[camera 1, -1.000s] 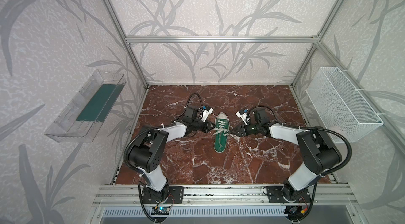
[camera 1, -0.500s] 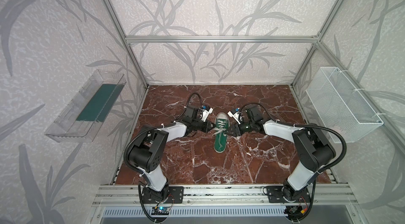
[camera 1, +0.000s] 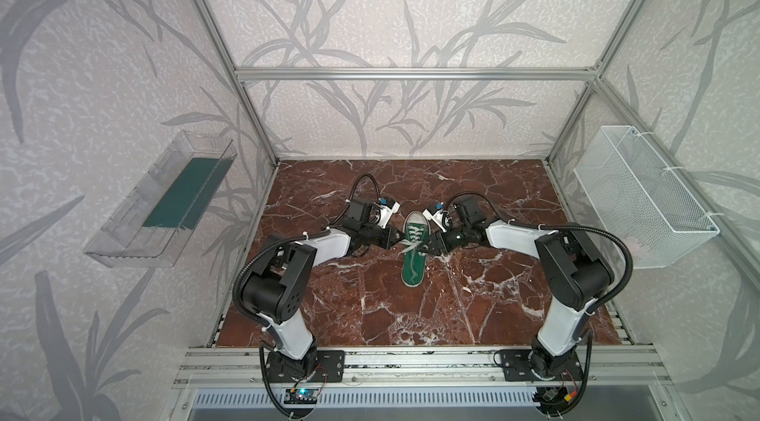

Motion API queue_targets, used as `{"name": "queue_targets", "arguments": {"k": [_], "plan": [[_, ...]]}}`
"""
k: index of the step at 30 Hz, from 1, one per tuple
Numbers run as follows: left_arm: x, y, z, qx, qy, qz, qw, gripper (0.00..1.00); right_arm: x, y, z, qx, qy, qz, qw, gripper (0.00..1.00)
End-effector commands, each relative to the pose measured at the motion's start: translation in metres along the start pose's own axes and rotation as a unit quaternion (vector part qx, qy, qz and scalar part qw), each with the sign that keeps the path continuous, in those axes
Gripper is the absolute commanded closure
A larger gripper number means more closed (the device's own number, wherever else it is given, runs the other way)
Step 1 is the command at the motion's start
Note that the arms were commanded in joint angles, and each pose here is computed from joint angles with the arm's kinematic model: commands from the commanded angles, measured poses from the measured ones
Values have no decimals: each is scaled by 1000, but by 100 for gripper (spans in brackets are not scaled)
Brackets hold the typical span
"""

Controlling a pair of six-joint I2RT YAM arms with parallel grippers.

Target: Tie the shoes

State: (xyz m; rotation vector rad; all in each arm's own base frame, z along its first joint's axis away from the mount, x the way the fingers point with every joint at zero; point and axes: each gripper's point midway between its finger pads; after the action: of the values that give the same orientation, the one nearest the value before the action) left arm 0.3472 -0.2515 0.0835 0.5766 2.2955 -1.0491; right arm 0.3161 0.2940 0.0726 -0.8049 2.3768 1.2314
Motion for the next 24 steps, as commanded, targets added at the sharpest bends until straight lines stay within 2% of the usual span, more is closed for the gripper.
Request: {"name": "queue_targets", "arguments": {"k": [1, 6, 11, 19, 24], "plan": [[-9, -1, 1, 4, -6, 6, 1000, 100, -5, 3, 3, -16, 4, -13, 1000, 49], [-9, 0, 2, 6, -4, 3, 1000, 100, -6, 5, 5, -27, 10, -30, 999, 51], [-9, 0, 1, 5, -5, 6, 1000, 100, -3, 5, 5, -29, 23, -50, 998, 63], [-11, 0, 2, 4, -4, 5, 1000, 100, 3, 13, 6, -40, 33, -62, 997, 70], [-11, 0, 1, 3, -3, 6, 1000, 100, 2, 11, 4, -31, 35, -62, 997, 81]]}}
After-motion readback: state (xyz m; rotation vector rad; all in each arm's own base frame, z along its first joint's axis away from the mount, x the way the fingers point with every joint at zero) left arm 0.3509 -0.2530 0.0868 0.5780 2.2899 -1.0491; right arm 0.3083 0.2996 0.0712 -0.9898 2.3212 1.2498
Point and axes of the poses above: each gripper's point midway between its finger pads, its own z axis out along the fingers, its own y axis along the line the jaws close on, x = y × z
